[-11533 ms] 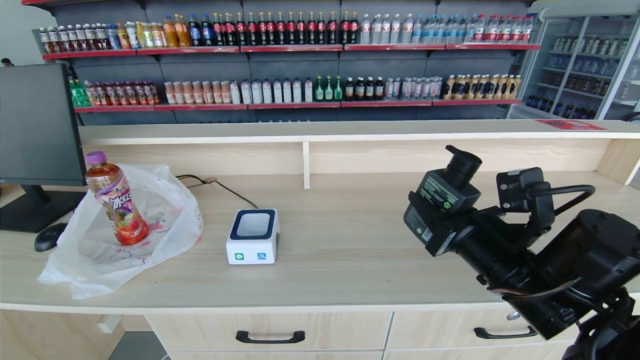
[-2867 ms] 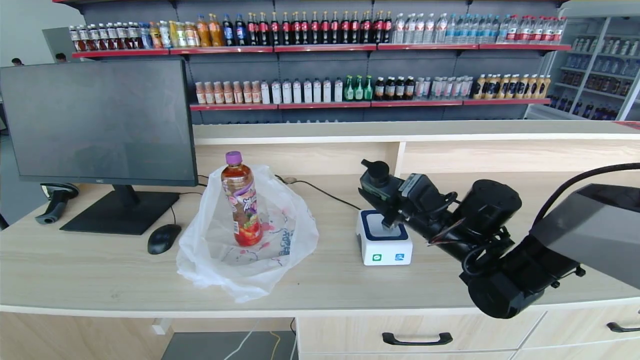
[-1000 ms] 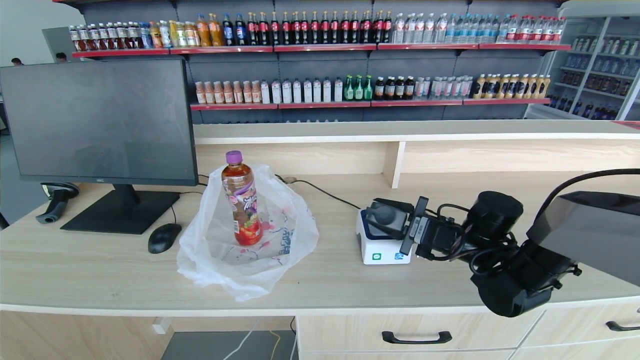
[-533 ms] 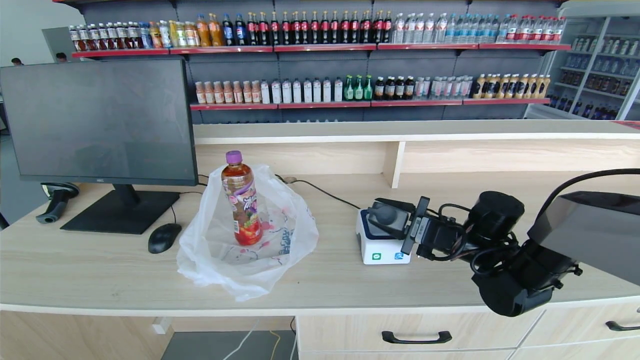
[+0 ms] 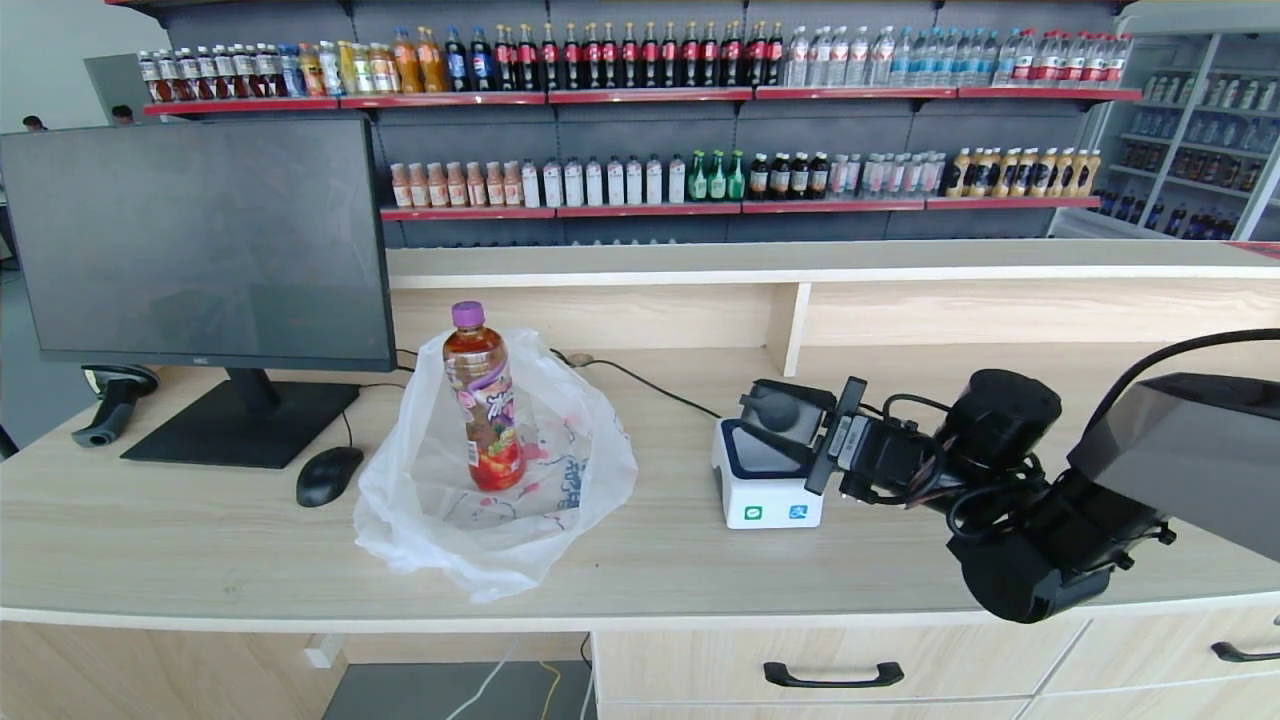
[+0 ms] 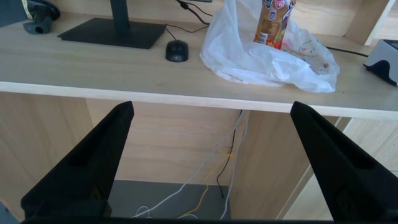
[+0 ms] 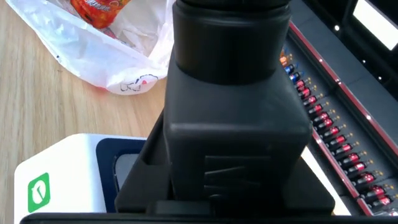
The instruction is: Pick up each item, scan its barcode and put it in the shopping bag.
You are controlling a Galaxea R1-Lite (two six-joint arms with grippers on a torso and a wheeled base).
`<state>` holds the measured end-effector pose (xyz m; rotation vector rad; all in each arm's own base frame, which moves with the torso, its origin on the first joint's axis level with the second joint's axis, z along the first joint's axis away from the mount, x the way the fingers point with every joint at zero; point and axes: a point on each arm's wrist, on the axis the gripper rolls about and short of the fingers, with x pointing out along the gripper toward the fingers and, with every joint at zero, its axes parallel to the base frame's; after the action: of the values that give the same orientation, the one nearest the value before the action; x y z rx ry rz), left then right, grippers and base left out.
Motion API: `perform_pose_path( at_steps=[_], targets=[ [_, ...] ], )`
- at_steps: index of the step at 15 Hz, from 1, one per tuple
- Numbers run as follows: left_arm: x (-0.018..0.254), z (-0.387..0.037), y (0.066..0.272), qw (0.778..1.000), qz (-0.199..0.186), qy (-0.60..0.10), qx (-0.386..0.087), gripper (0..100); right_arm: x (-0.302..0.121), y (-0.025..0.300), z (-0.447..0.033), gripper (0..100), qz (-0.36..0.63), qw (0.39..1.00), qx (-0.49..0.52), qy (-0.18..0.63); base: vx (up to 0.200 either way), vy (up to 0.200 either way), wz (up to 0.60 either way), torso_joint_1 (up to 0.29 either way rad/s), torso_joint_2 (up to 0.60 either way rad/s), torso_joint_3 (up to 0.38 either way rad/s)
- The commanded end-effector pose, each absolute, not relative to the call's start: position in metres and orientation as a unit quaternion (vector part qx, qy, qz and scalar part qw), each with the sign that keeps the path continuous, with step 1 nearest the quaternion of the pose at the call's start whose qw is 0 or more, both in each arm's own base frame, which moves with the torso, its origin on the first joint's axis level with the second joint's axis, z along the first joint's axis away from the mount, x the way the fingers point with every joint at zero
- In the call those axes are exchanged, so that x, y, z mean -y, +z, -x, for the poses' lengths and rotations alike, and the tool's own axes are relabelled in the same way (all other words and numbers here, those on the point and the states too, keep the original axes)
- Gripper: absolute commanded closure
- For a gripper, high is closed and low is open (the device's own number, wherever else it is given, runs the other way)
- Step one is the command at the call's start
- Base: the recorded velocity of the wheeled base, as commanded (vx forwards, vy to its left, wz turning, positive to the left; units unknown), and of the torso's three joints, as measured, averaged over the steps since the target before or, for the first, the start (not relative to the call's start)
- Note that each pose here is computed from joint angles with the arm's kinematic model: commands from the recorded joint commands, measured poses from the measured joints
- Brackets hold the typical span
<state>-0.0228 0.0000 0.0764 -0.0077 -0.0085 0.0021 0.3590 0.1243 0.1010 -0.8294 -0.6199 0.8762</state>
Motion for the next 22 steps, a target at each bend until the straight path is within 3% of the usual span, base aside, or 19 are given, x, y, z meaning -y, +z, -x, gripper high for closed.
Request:
perform_pose_path(
  at_steps=[1,10,14,16,22],
  targets=[
    [0.0,0.023,0.076,1.0,0.004,0.002,0.005,0,-0.12,0.13,-0.352,100,0.381,0.778,0.314,0.388,0.0,0.0,0.0,0.0,0.0,0.0],
    [0.0,0.023,0.076,1.0,0.003,0.001,0.002,0,-0.102,0.219,-0.308,100,0.275,0.864,0.335,0.257,0.0,0.0,0.0,0.0,0.0,0.0],
    [0.0,0.023,0.076,1.0,0.002,0.001,0.002,0,-0.091,0.208,-0.281,100,0.2,0.909,0.27,0.248,0.0,0.0,0.0,0.0,0.0,0.0],
    [0.0,0.023,0.076,1.0,0.002,0.002,0.002,0,-0.07,0.182,-0.261,100,0.139,0.939,0.187,0.252,0.0,0.0,0.0,0.0,0.0,0.0],
    [0.0,0.023,0.076,1.0,0.002,0.002,0.001,0,-0.055,0.161,-0.249,100,0.015,0.984,0.104,0.143,0.0,0.0,0.0,0.0,0.0,0.0]
  ],
)
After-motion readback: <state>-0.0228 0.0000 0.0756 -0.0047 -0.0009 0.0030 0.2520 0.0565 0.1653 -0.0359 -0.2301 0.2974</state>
